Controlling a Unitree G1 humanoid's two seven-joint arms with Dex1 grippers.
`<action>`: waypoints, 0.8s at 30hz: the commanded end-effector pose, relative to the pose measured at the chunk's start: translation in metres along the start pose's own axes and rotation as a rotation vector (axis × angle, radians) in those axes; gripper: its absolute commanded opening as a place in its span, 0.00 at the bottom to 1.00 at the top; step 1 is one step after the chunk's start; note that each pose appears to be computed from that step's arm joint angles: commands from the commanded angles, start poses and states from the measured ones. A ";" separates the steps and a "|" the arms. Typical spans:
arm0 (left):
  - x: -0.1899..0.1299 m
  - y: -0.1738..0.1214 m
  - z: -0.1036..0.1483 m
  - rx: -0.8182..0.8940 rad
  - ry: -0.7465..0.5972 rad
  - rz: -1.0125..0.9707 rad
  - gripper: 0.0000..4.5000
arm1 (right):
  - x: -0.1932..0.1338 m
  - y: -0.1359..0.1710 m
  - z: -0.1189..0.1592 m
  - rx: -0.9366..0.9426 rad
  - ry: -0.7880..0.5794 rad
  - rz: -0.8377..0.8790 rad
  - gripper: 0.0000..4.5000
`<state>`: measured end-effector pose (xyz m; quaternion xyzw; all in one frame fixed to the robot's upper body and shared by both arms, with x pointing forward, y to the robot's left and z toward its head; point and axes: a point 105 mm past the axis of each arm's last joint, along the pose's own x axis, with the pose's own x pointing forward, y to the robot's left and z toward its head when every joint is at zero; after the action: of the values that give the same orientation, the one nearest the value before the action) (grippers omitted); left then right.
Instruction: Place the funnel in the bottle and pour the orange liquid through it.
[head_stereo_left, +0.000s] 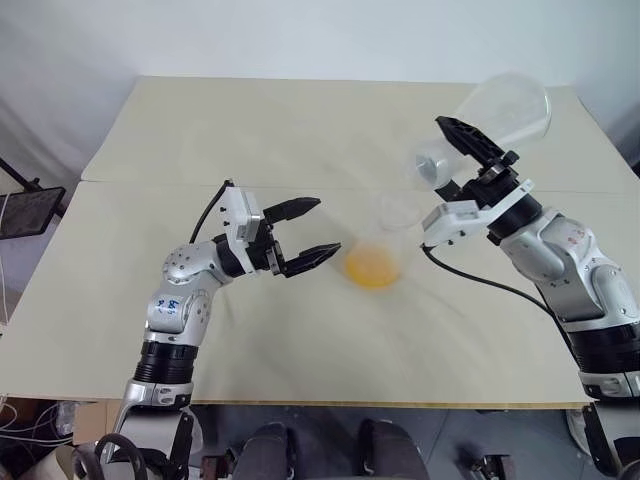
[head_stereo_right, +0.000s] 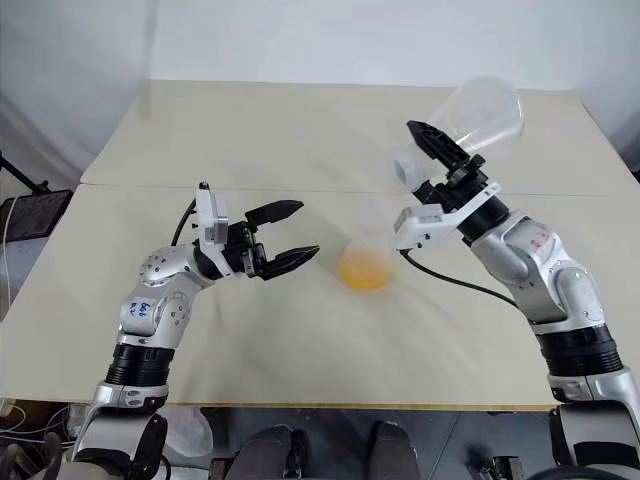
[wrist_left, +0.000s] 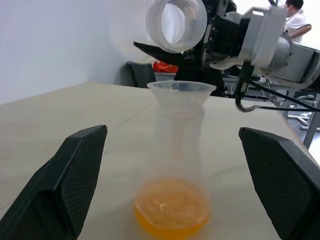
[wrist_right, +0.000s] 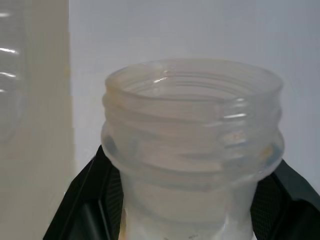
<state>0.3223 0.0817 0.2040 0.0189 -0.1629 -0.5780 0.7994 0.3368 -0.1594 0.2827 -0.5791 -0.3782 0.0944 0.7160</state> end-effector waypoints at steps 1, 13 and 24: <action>0.000 0.000 0.010 0.033 -0.026 -0.008 1.00 | -0.015 -0.039 -0.011 0.369 0.054 -0.124 0.59; 0.002 0.000 0.007 0.024 -0.024 -0.016 1.00 | -0.104 -0.053 -0.120 1.199 0.543 -0.460 0.59; 0.007 0.001 0.008 0.027 -0.034 -0.032 1.00 | -0.104 -0.008 -0.142 1.281 0.561 -0.456 0.59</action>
<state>0.3256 0.0780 0.2032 0.0141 -0.1607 -0.5858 0.7942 0.3560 -0.3236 0.2291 0.0495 -0.1349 0.0059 0.9896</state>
